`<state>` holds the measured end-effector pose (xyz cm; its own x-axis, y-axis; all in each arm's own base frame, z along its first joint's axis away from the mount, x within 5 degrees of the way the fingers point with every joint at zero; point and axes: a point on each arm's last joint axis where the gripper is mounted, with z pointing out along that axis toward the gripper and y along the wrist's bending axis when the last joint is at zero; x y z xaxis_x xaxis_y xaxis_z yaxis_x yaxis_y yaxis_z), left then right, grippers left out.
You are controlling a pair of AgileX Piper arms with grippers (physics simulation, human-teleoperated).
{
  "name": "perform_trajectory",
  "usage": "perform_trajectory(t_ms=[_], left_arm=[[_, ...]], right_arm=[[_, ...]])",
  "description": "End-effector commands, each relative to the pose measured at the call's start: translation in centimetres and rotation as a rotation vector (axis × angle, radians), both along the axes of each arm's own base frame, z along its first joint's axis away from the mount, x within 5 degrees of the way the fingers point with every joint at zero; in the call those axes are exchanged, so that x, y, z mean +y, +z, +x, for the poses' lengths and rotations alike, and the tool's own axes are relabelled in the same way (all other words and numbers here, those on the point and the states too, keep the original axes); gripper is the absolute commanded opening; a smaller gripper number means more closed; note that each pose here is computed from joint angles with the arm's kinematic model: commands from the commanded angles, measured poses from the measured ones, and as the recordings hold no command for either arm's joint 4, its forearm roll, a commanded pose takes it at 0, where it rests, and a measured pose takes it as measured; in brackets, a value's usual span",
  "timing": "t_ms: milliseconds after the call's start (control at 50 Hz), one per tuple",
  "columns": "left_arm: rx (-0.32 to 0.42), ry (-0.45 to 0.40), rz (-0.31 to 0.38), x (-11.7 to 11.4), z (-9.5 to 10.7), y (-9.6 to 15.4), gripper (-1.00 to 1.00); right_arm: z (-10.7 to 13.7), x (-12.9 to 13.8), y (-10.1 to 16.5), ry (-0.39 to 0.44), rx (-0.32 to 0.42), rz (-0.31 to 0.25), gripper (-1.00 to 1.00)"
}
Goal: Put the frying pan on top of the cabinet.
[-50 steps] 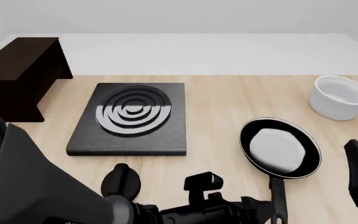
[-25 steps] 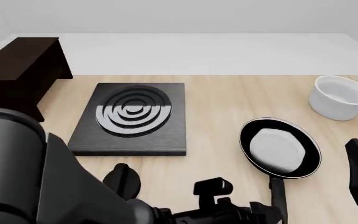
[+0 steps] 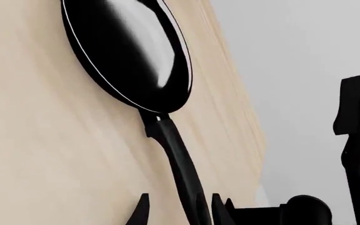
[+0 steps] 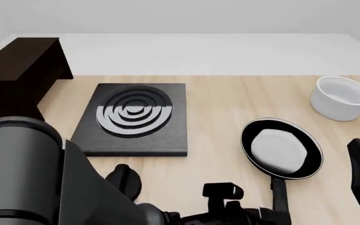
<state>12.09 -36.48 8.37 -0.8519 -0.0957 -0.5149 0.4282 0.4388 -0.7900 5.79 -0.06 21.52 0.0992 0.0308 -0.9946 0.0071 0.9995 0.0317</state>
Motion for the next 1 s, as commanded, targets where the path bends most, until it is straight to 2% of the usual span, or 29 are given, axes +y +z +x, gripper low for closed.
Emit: perform_trajectory(t_ms=[20,540,820,840,1000], left_arm=[[0.127,0.025,-0.014,-0.7,-0.4,-1.8,1.00],[0.168,0.041,-0.035,-1.7,-0.1,-3.3,1.00],[0.180,0.050,-0.017,-2.1,0.2,-4.4,1.00],[0.172,0.056,-0.003,-2.1,0.6,-4.3,-1.00],[0.164,0.052,-0.005,-1.9,0.5,-3.9,-1.00]], right_arm=[[0.1,0.0,0.0,0.002,0.002,0.009,1.00],[0.3,0.0,0.1,0.003,0.005,0.011,1.00],[0.3,0.0,0.1,0.000,0.003,0.016,1.00],[0.3,0.0,0.1,-0.001,0.003,0.017,1.00],[0.3,0.0,0.1,-0.001,0.002,0.017,1.00]])
